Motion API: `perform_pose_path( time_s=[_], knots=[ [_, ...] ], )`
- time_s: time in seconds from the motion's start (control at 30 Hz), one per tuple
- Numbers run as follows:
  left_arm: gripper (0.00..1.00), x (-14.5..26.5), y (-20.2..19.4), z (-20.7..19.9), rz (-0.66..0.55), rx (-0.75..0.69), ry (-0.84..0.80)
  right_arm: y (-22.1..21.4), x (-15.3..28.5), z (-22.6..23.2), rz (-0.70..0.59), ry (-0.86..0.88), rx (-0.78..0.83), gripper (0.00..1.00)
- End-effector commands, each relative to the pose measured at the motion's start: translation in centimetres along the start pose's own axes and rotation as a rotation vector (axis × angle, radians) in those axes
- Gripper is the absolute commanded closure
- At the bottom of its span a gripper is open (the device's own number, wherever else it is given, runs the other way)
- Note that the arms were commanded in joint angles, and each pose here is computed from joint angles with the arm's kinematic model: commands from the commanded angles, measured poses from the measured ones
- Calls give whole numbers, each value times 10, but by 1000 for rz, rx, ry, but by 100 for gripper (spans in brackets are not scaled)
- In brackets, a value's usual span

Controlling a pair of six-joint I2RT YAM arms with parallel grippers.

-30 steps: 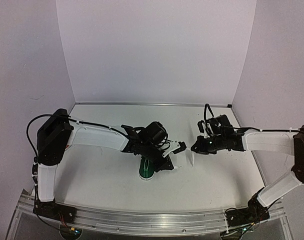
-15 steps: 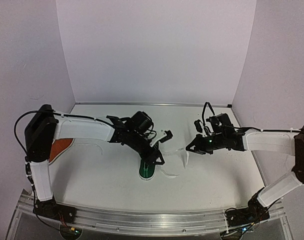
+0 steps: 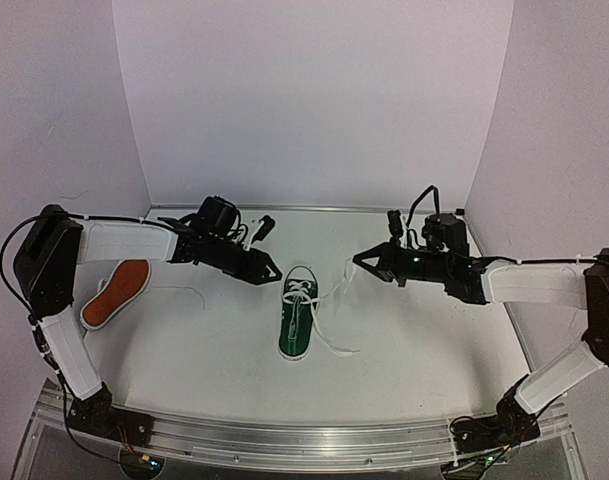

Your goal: Tie the shoes

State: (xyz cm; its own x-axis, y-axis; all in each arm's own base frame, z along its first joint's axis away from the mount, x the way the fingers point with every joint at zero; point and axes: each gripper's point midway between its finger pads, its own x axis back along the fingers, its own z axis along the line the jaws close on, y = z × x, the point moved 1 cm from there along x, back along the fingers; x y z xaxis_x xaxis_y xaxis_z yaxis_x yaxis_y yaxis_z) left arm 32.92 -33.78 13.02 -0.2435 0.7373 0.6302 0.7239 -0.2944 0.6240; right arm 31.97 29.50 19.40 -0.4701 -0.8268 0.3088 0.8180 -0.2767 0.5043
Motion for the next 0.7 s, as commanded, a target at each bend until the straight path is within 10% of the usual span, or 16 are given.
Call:
perform_pose_path(
  time_s=[0.0, 0.67],
  knots=[
    [55, -12, -1, -11, -9, 44, -112, 18, -20, 40, -103, 130, -8, 100],
    [69, -51, -16, 8, 47, 169, -150, 13, -86, 52, -188, 254, -24, 100]
  ],
)
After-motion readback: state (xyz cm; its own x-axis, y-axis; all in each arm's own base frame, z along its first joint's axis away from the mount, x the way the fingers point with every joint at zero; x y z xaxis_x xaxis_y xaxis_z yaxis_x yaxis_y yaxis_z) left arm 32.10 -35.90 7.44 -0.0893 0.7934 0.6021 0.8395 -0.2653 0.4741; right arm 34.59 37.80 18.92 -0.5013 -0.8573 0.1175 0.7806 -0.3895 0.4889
